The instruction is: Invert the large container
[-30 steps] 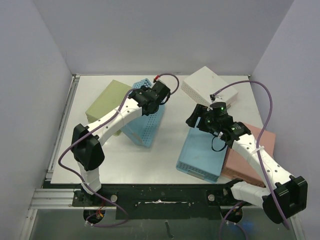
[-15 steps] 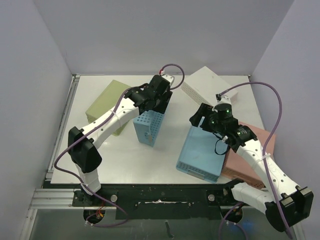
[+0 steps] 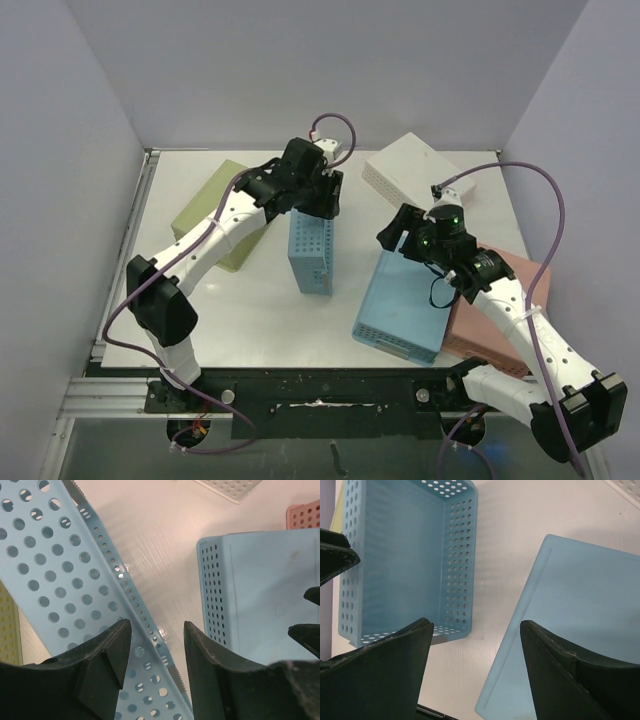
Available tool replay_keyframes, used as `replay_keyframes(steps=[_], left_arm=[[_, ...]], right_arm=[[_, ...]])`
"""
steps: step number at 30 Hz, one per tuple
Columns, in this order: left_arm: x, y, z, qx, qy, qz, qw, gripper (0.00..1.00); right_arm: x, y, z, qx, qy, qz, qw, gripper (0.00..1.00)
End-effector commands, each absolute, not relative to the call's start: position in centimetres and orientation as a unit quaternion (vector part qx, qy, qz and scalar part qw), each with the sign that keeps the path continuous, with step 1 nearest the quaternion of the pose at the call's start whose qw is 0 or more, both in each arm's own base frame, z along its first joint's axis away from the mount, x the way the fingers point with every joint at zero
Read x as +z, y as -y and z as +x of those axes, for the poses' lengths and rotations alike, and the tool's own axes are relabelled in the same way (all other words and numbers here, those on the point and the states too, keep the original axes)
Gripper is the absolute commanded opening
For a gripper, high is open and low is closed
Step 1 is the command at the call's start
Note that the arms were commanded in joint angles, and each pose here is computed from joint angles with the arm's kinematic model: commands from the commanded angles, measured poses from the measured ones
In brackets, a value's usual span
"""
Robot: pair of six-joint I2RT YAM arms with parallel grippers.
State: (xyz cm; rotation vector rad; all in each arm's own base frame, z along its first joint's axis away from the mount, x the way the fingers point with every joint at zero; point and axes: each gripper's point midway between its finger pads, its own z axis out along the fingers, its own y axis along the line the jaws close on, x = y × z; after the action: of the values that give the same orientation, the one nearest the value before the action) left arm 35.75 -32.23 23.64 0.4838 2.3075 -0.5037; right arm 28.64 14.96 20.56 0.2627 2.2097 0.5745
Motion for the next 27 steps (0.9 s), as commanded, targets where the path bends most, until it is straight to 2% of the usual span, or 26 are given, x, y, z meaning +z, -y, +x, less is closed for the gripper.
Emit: replay_keyframes(steps=[1, 13, 17, 22, 27], left_arm=[[29.5, 32.5, 35.6, -0.269, -0.856, 0.176, 0.406, 0.45], [35.2, 31.7, 34.9, -0.336, -0.816, 0.163, 0.441, 0.45], [36.2, 25.8, 37.2, -0.385, -0.8, 0.072, 0.456, 0.45], [32.7, 18.4, 38.1, -0.427, -0.798, -0.04, 0.423, 0.45], [29.6, 16.5, 37.9, -0.447, -0.799, -0.075, 0.396, 0.45]], right_arm=[[24.9, -16.7, 30.2, 0.268, -0.846, 0.087, 0.453, 0.72], [26.9, -20.8, 31.3, 0.295, -0.837, 0.046, 0.458, 0.73], [28.5, -24.7, 32.5, 0.313, -0.833, 0.009, 0.457, 0.73], [27.5, -29.2, 34.4, 0.335, -0.84, -0.025, 0.426, 0.71], [26.3, -30.4, 36.5, 0.36, -0.842, -0.018, 0.402, 0.6]])
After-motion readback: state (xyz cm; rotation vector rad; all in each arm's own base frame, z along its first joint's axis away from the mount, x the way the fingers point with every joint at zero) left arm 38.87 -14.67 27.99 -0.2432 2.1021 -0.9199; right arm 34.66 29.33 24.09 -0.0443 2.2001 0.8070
